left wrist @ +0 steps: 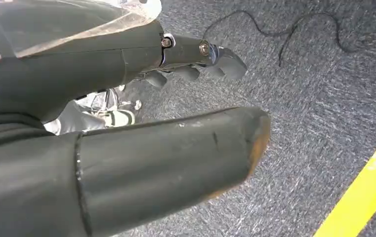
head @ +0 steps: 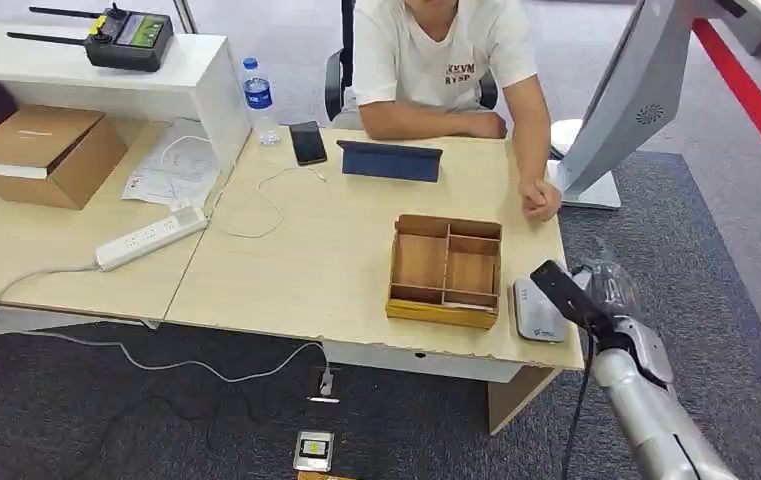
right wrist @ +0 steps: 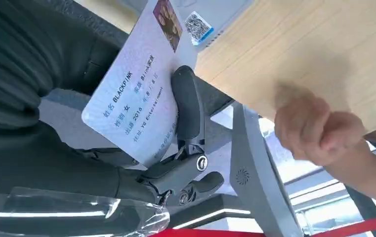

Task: Pass the card to the sensor for recognition and then transmit it.

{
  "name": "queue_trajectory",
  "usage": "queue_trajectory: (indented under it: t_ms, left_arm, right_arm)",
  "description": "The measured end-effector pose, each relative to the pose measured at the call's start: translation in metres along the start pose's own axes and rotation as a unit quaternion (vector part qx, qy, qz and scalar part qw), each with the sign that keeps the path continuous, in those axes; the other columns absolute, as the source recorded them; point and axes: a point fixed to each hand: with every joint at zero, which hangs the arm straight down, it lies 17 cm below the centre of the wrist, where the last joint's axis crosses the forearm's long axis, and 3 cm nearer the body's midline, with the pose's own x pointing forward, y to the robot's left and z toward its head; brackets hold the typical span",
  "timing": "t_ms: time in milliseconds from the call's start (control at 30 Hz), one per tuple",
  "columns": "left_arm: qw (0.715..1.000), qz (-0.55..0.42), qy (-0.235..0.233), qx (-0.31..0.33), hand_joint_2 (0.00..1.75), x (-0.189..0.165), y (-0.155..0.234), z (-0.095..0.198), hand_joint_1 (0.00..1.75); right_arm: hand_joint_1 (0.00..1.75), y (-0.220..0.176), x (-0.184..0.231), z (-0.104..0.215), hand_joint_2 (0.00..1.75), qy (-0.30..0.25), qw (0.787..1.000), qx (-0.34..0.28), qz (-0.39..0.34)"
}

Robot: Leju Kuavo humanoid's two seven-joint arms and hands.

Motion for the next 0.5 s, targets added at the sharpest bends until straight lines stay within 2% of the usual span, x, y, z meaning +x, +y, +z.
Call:
queue_trajectory:
  t_ms: [233, 500]
  left_arm:
    - [1.000, -0.002, -0.002, -0.001, 0.00, 0.004, 0.001, -0.001, 0.00]
    - [1.000, -0.006, -0.004, 0.000, 0.00, 0.007, 0.003, -0.002, 0.00]
  right_arm:
    - [1.75, 0.031, -0.003, 0.014, 1.75, 0.004, 0.999, 0.037, 0.013]
    - [1.75, 0.055, 0.011, 0.020, 1.75, -0.004, 0.998, 0.063, 0.010]
